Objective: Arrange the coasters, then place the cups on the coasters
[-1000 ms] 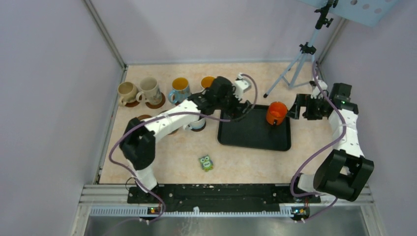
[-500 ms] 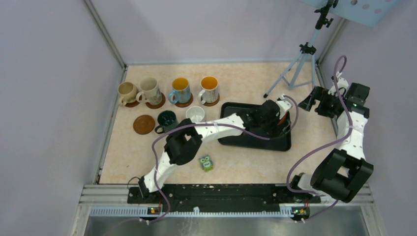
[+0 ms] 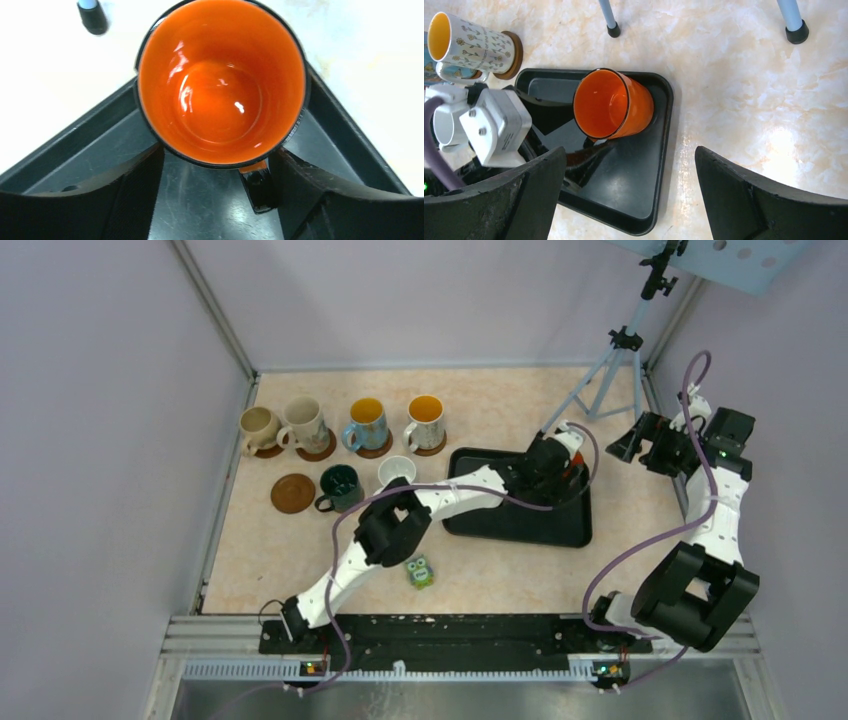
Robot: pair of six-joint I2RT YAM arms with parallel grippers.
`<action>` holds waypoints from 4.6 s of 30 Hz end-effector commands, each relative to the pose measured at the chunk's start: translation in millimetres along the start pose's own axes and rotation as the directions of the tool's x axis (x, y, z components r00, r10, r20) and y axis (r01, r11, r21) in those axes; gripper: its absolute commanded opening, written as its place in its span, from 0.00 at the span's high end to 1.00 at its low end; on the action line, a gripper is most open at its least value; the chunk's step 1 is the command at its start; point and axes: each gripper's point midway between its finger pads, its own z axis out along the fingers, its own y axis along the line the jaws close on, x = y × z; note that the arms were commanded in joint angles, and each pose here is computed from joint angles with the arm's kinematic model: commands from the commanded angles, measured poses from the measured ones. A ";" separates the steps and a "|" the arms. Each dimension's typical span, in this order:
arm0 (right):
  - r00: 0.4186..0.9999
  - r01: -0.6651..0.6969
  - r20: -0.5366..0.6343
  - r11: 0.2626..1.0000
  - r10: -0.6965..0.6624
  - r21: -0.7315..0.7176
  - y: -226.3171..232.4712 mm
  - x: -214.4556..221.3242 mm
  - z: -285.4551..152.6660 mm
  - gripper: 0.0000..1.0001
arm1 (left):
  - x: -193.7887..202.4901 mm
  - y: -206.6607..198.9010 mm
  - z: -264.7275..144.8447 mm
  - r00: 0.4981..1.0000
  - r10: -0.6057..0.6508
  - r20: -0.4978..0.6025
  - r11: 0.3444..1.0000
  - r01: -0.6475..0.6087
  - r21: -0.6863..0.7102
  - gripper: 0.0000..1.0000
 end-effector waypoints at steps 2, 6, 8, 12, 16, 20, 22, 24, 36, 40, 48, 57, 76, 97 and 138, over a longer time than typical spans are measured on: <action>0.998 0.034 0.049 0.999 -0.032 -0.029 4.2 -16.2 -2.8 0.01 | -15.5 16.4 3.2 0.998 -0.048 0.030 0.999 0.048 0.001 0.28; 0.998 0.039 0.049 0.998 -0.036 -0.043 6.7 -16.6 -3.2 0.02 | -3.3 6.1 6.5 1.000 -0.026 -0.008 0.997 0.027 0.067 0.35; 0.998 0.039 0.048 0.998 -0.037 -0.046 7.1 -16.2 -3.0 0.02 | 0.6 3.4 9.5 1.000 -0.009 -0.016 0.996 0.011 0.089 0.40; 0.998 0.042 0.044 0.998 -0.040 -0.046 6.7 -14.9 -2.7 0.02 | 7.0 -2.1 12.9 0.999 0.014 -0.042 0.992 -0.008 0.128 0.52; 0.998 0.043 0.041 0.998 -0.041 -0.053 7.5 -13.7 -2.6 0.02 | -3.0 -0.1 8.6 1.000 0.005 -0.026 0.991 -0.002 0.134 0.67; 0.998 0.044 0.041 0.998 -0.042 -0.054 8.0 -13.5 -2.9 0.02 | -22.6 2.5 -2.9 1.000 0.008 0.013 0.990 -0.010 0.138 0.82; 0.998 0.048 0.044 0.997 -0.045 -0.056 8.9 -14.1 -3.3 0.02 | -27.2 5.1 -10.2 1.000 0.011 0.022 0.989 -0.014 0.148 0.94; 0.998 0.048 0.044 0.997 -0.045 -0.059 9.5 -13.9 -3.4 0.02 | -33.5 5.7 -20.6 0.999 0.022 0.033 0.987 -0.027 0.160 1.00; 0.998 0.053 0.046 0.996 -0.050 -0.078 12.6 -12.9 -3.4 0.02 | -48.7 6.4 -89.9 0.982 0.144 0.126 0.954 -0.171 0.245 1.00; 0.998 0.056 0.045 0.994 -0.052 -0.091 14.4 -11.2 -2.9 0.02 | -59.2 17.8 -112.8 0.973 0.166 0.163 0.960 -0.197 0.197 1.00; 0.998 0.062 0.040 0.986 -0.057 -0.157 23.0 -2.9 -1.1 0.02 | -100.9 51.4 -181.2 0.959 0.164 0.231 0.957 -0.212 0.200 1.00; 0.988 0.140 -0.042 0.971 -0.150 -0.192 47.7 18.7 21.8 0.02 | -118.7 174.4 -272.6 0.963 0.086 0.256 0.992 -0.107 0.070 1.00; 0.943 0.261 -0.136 0.929 -0.303 -0.263 89.6 41.2 50.1 0.02 | 33.3 400.6 -470.1 0.973 -0.083 0.217 0.930 0.154 -0.333 1.00; 0.936 0.259 -0.169 0.929 -0.309 -0.264 83.5 53.3 56.0 0.02 | 179.4 446.4 -462.6 0.994 -0.092 0.061 0.898 0.109 -0.427 1.00; 0.939 0.234 -0.187 0.935 -0.288 -0.266 82.6 56.8 58.6 0.02 | 272.1 451.8 -401.7 0.994 -0.073 -0.081 0.968 0.051 -0.247 0.85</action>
